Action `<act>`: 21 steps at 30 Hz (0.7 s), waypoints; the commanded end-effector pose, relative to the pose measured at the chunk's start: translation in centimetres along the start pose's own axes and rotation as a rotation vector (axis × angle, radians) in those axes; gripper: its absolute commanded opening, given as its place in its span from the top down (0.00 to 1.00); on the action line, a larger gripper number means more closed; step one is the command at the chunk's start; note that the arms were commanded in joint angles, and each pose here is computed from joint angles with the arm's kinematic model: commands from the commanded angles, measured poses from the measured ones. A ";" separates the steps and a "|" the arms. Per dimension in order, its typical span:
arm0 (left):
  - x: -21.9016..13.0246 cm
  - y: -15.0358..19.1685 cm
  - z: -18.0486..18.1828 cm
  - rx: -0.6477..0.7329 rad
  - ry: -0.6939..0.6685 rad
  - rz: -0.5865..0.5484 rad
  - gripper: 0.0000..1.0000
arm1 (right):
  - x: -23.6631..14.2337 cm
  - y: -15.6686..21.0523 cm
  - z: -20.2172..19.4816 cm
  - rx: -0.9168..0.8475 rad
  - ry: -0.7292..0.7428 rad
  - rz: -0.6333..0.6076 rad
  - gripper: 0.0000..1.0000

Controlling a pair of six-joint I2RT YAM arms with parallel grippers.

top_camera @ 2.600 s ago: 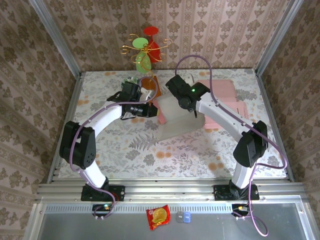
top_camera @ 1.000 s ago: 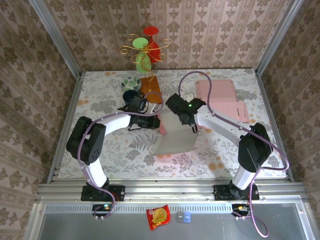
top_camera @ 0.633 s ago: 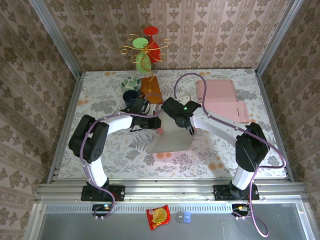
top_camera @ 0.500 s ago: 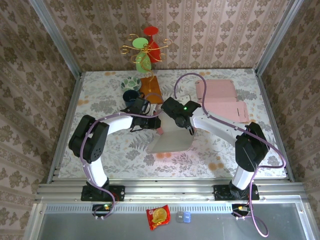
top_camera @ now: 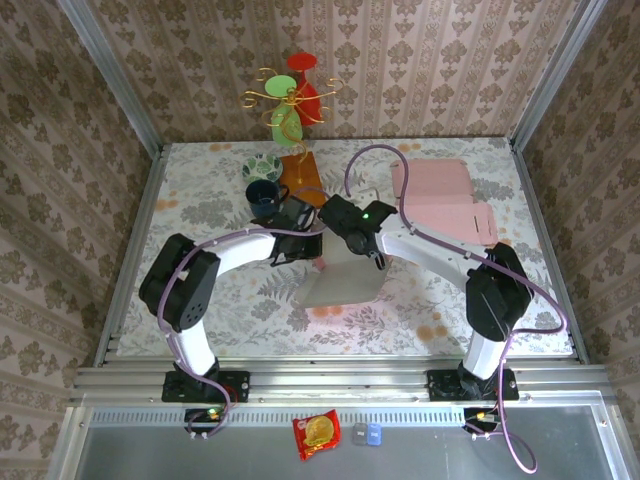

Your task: Fold the paper box

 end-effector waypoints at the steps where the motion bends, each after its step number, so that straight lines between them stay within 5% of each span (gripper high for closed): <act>1: 0.4 2.6 1.5 -0.103 -0.256 0.154 1.00 | -0.6 0.2 1.4 0.027 -0.037 -0.004 1.00; 8: 0.0 2.1 0.9 -0.156 -0.346 0.180 1.00 | -0.7 0.4 1.7 0.031 -0.050 -0.004 1.00; 15: -0.2 1.3 0.2 -0.124 -0.284 0.133 1.00 | -0.6 0.4 1.8 0.036 -0.063 -0.001 1.00; 21: -2.6 0.0 -0.2 -0.070 -0.208 0.017 0.73 | -0.6 0.5 1.7 0.034 -0.058 0.002 1.00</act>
Point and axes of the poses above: each hand's point on the last joint's axis, 136 mm out from that joint toward the fingers, its own x axis out along the fingers, its own z axis along the line the jaws close on, y = z × x, the point moved 10 cm from there along -x, back along the fingers, and after that the axes turned 12 degrees about x, right-handed, at the moved point
